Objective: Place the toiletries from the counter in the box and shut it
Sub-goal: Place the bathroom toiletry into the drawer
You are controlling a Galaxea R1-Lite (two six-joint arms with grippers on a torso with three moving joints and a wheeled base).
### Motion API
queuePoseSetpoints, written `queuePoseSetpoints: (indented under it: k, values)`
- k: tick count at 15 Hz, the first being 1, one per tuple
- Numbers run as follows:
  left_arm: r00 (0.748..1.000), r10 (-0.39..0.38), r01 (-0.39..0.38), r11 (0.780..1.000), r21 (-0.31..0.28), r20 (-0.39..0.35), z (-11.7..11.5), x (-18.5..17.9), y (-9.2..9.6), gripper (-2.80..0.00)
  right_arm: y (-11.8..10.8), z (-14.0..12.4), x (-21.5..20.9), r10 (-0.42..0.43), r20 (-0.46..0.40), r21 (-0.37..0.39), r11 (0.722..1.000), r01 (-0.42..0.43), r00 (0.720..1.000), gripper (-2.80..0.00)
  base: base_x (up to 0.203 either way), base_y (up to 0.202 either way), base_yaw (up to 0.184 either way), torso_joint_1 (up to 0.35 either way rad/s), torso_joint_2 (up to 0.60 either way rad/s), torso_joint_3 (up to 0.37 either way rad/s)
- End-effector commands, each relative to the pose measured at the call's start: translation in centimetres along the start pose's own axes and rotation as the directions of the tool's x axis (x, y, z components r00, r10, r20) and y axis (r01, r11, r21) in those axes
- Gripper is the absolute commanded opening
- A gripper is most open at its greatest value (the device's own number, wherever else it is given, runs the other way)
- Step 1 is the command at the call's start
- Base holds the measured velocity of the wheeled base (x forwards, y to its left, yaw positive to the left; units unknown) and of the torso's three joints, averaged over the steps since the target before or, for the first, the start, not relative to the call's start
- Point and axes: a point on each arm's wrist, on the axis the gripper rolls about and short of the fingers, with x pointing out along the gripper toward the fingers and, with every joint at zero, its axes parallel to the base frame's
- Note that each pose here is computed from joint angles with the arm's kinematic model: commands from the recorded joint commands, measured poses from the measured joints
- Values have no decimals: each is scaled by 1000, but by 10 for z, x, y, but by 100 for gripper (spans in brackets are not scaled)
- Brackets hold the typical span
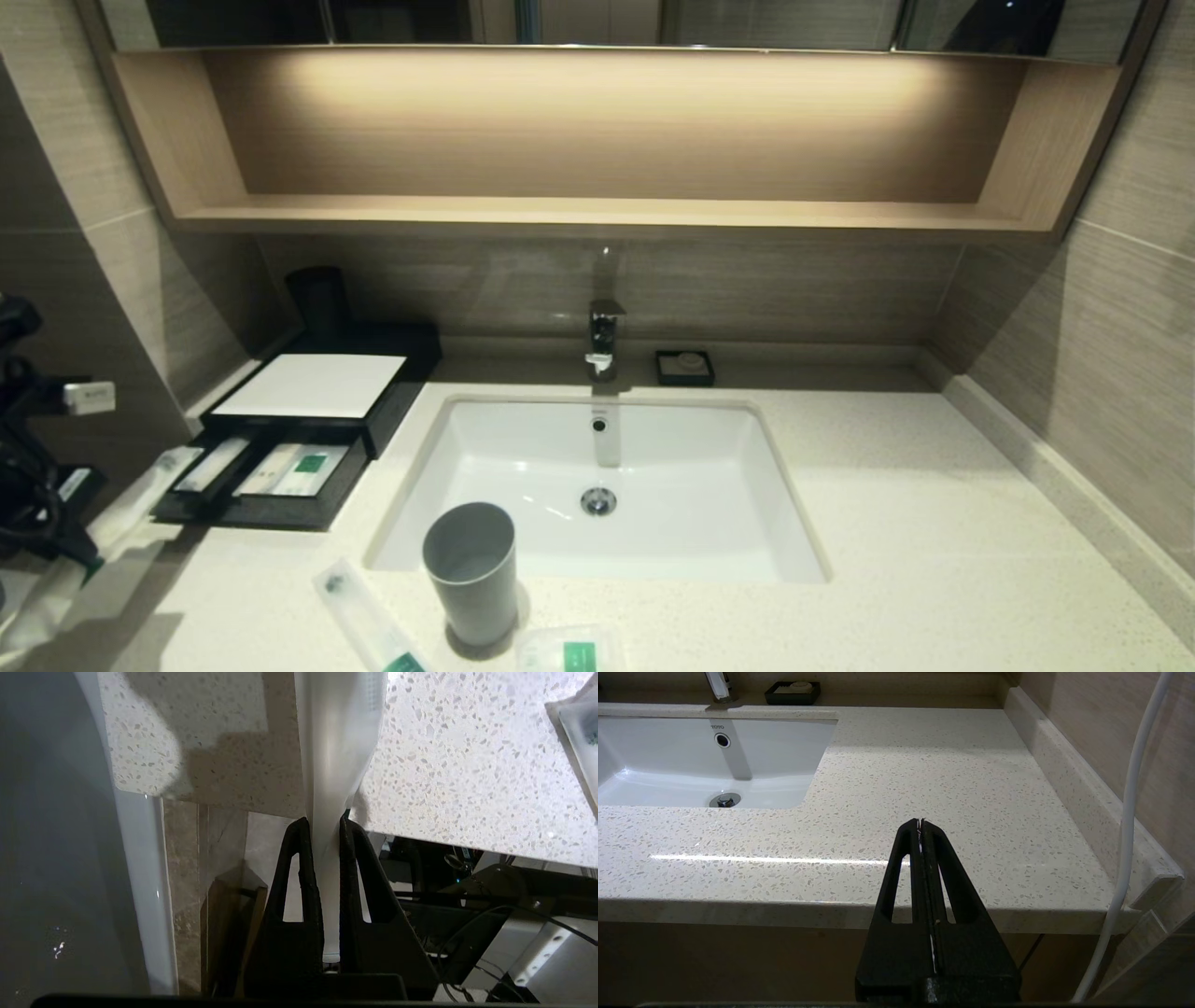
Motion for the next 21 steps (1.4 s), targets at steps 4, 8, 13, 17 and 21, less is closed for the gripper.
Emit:
queuePoseSetpoints:
  k: [4, 8, 13, 17, 21]
  values:
    - [999, -20, 20, 1000, -5, -51, 1, 5, 1, -280, 0, 0, 0, 1, -2, -1, 1000, -1, 1000, -280, 0, 0, 0, 0, 0, 0]
    - [999, -20, 20, 1000, -6, -49, 18, 10, 8, -280, 0, 0, 0, 0, -2, 0, 1000, 0, 1000, -280, 0, 0, 0, 0, 0, 0]
    - [995, -44, 43, 999, -15, -85, 46, 9, 17, -280, 0, 0, 0, 0, -2, 0, 1000, 0, 1000, -280, 0, 0, 0, 0, 0, 0]
    - [987, -66, 63, 998, -22, -148, 53, 10, 19, -280, 0, 0, 0, 0, -2, -1, 1000, 0, 1000, -280, 0, 0, 0, 0, 0, 0]
    - [983, -75, 72, 997, -25, -169, 63, 16, 23, -280, 0, 0, 0, 0, -2, -1, 1000, 0, 1000, -280, 0, 0, 0, 0, 0, 0]
